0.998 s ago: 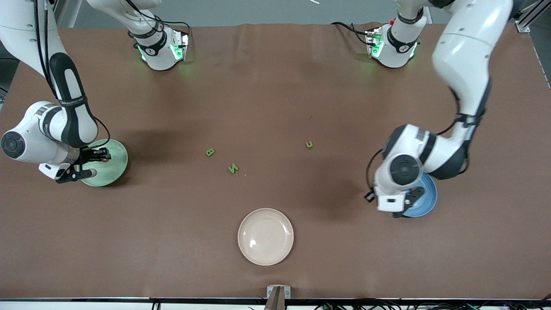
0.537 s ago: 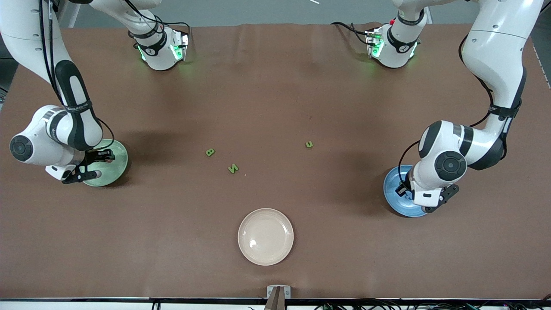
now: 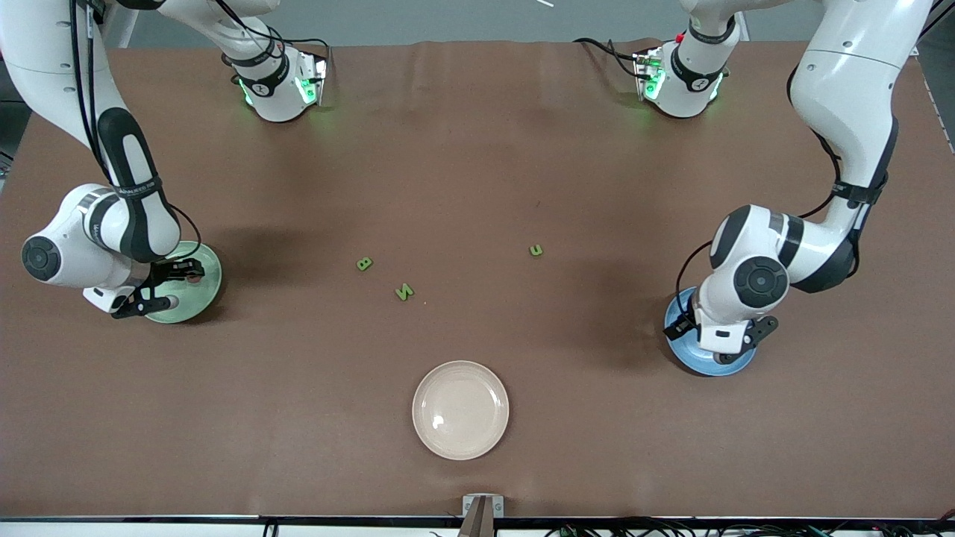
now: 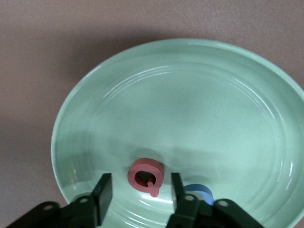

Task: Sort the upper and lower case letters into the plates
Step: 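Grasp the green e with the left gripper while the right gripper grasps N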

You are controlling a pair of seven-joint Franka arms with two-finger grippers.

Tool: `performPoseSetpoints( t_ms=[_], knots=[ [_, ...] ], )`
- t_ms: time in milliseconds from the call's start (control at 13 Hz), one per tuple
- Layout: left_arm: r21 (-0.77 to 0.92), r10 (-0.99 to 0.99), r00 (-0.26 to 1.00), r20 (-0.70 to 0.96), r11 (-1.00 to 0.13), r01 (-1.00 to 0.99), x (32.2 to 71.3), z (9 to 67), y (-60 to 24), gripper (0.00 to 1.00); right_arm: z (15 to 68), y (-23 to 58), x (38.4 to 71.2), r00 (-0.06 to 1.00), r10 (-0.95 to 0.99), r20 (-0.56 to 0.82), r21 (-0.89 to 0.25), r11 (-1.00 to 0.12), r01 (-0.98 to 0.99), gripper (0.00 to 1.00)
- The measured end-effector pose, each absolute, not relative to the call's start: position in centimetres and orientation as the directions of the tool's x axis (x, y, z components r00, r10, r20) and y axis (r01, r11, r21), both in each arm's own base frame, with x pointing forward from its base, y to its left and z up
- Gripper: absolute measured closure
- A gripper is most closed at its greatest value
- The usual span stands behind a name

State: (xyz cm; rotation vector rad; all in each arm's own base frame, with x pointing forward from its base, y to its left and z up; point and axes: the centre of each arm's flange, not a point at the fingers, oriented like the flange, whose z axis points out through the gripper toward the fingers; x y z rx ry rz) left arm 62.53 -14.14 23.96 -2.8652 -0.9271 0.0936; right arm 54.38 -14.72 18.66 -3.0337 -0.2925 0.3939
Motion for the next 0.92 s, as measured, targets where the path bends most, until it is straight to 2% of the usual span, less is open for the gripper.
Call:
performPoseSetpoints(
  t_ms=[230,307,537,614,691,921],
  knots=[
    [-0.095,0.612,0.789,-0.044,-0.789,0.607,59.3,24.9,-22.5,0.01,23.5,-13.1,55.9,0.953,0.204,-0.224,-0.119,-0.976,0.181,0.03],
    [-0.072,0.616,0.787,-0.045,-0.787,0.612,58.0,25.0,-25.4,0.01,26.2,-11.6,56.5,0.960,0.188,-0.208,-0.122,-0.979,0.165,0.00],
    [0.001,0.565,0.824,-0.037,-0.825,0.565,52.8,22.9,-32.6,0.03,32.6,-4.8,56.8,0.968,0.168,-0.184,-0.135,-0.980,0.144,0.00],
    [0.030,0.540,0.842,-0.027,-0.841,0.540,51.2,21.8,-33.6,0.09,33.3,-2.7,56.7,0.966,0.192,-0.176,-0.137,-0.976,0.169,0.00],
    [0.050,0.523,0.852,-0.018,-0.851,0.523,50.1,20.9,-33.8,0.09,33.6,-0.5,56.7,0.959,0.223,-0.173,-0.137,-0.970,0.201,0.00],
    [0.055,0.490,0.872,0.007,-0.871,0.489,48.4,19.4,-34.5,0.18,33.7,7.4,56.8,0.929,0.349,-0.126,-0.120,-0.934,0.335,0.00]
  ],
)
